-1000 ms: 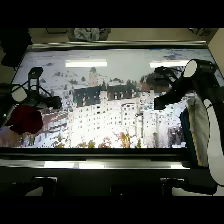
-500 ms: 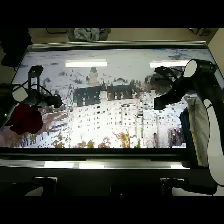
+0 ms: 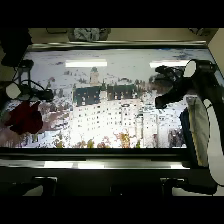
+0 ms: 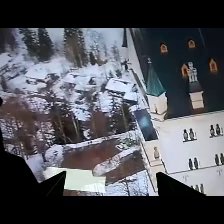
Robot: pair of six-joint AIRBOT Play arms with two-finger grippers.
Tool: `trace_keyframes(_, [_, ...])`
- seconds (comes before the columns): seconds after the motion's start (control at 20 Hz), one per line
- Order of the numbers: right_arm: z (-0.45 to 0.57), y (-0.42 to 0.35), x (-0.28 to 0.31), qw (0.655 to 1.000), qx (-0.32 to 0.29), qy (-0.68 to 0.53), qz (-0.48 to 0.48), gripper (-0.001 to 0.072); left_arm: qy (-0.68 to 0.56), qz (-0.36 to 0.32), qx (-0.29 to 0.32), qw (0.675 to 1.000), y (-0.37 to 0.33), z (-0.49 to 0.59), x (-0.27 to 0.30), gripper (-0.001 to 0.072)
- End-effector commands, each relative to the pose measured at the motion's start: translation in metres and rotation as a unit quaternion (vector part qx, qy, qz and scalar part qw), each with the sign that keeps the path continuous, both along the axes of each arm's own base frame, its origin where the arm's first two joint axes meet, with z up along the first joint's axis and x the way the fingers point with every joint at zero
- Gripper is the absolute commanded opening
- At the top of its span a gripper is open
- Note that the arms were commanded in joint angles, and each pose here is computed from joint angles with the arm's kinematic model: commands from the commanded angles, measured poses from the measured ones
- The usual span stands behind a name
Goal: Fold the shirts.
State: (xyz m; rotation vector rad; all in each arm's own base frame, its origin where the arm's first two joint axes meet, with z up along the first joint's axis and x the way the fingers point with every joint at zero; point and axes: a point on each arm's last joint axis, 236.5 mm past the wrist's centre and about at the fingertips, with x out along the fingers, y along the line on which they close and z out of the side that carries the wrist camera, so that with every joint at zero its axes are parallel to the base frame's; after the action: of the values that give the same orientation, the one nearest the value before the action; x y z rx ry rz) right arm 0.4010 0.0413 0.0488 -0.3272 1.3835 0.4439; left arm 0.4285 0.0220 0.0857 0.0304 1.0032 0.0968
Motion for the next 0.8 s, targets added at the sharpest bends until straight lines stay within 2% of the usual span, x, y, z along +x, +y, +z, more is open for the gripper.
trace_keyframes(0.0, [0.0,-0.002,0.004,1.0,-0.005,-0.009,-0.001,0.0685,0.0,0.154,0.021,0.988,0.12,0.018,-0.017,0.072])
trace_keyframes(0.05, [0.0,-0.001,0.007,1.0,-0.003,-0.014,-0.002,0.0685,0.041,0.214,-0.005,0.976,0.152,0.0,-0.041,0.072])
trace_keyframes(0.15, [0.002,0.006,0.012,1.0,0.012,-0.025,-0.002,0.0685,0.135,0.29,-0.073,0.945,0.184,-0.047,-0.087,0.072])
trace_keyframes(0.25, [0.003,0.014,0.008,0.999,0.028,-0.019,0.007,0.0685,0.172,0.323,-0.119,0.923,0.195,-0.077,-0.104,0.072])
trace_keyframes(0.35, [0.003,0.018,0.006,0.999,0.037,-0.014,0.011,0.0685,0.153,0.327,-0.135,0.923,0.2,-0.09,-0.09,0.072])
trace_keyframes(0.45, [0.003,0.019,0.005,0.999,0.039,-0.013,0.011,0.0685,0.144,0.297,-0.147,0.932,0.191,-0.106,-0.071,0.072])
trace_keyframes(0.75, [0.003,0.019,0.002,0.999,0.039,-0.006,0.012,0.0685,0.215,0.242,-0.175,0.93,0.155,-0.18,-0.057,0.072])
